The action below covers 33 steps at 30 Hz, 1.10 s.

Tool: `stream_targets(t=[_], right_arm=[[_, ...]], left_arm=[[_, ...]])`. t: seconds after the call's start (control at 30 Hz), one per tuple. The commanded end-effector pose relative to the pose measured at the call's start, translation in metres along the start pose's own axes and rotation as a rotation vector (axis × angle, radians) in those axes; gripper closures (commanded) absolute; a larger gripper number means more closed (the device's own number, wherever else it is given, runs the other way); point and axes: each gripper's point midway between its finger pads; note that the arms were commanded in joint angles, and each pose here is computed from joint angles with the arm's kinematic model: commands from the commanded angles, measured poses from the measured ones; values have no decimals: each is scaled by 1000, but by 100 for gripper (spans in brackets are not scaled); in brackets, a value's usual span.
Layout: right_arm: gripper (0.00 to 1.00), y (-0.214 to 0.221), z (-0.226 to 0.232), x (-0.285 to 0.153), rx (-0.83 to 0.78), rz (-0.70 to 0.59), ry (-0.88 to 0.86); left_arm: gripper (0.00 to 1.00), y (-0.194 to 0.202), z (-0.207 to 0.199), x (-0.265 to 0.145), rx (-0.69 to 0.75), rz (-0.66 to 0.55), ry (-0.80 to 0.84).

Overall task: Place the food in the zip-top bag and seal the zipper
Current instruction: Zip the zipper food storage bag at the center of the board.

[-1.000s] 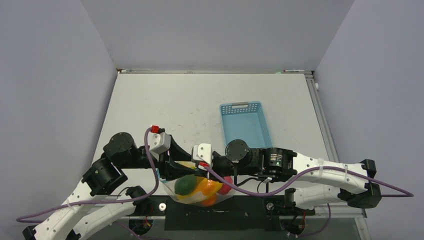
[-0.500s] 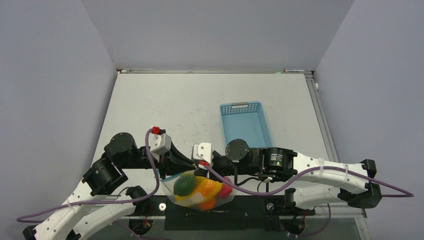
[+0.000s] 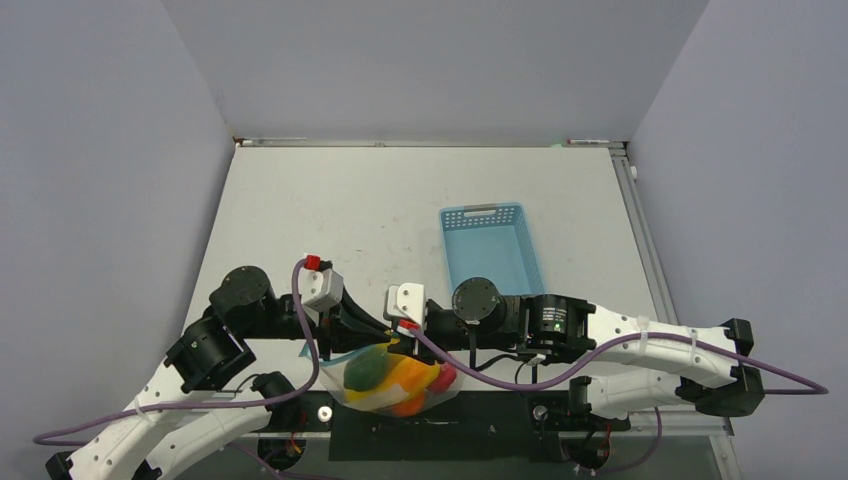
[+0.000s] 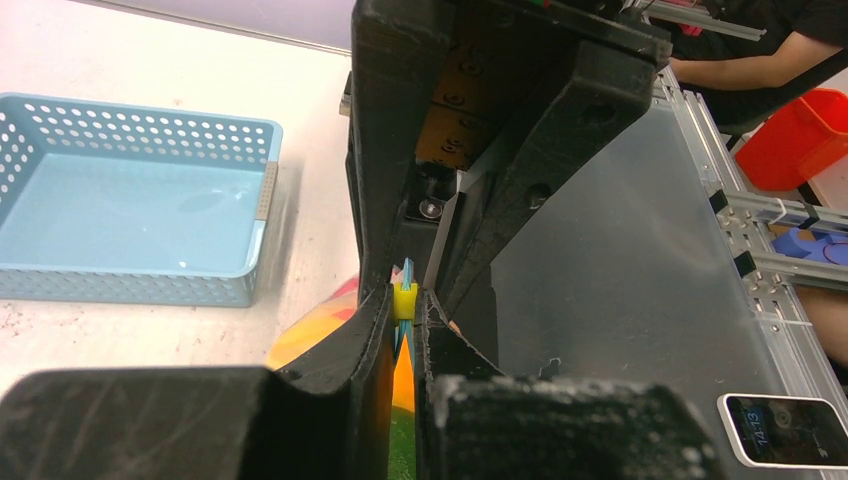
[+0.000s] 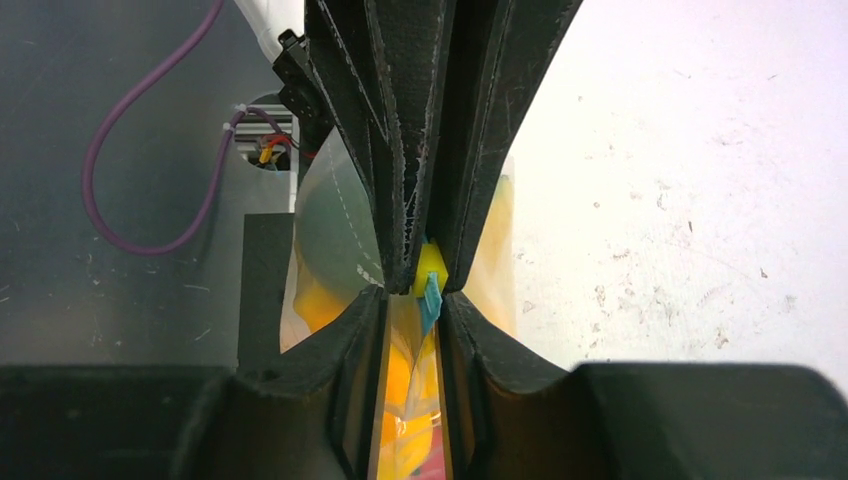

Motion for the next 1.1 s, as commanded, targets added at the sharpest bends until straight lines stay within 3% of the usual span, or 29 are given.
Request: stream_targets(t=[0.0,0.23,1.07], right_arm=[[74,-40,-7,-17,-10,-131,42],[69,-40,-5,-17,-5,-154,37],[67,-22,4,3,8,-126,-14]], left_arm=[[100,-17,-8,-4,50,-58,18],[100,-18,-10,-4,49,-62,29],[100,-24,-16,-7,60,-75,42]])
Point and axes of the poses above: each gripper's point midway between its finger pads, its own x axis out along the fingers, its own z axis along the line the jaws close on, y = z × x
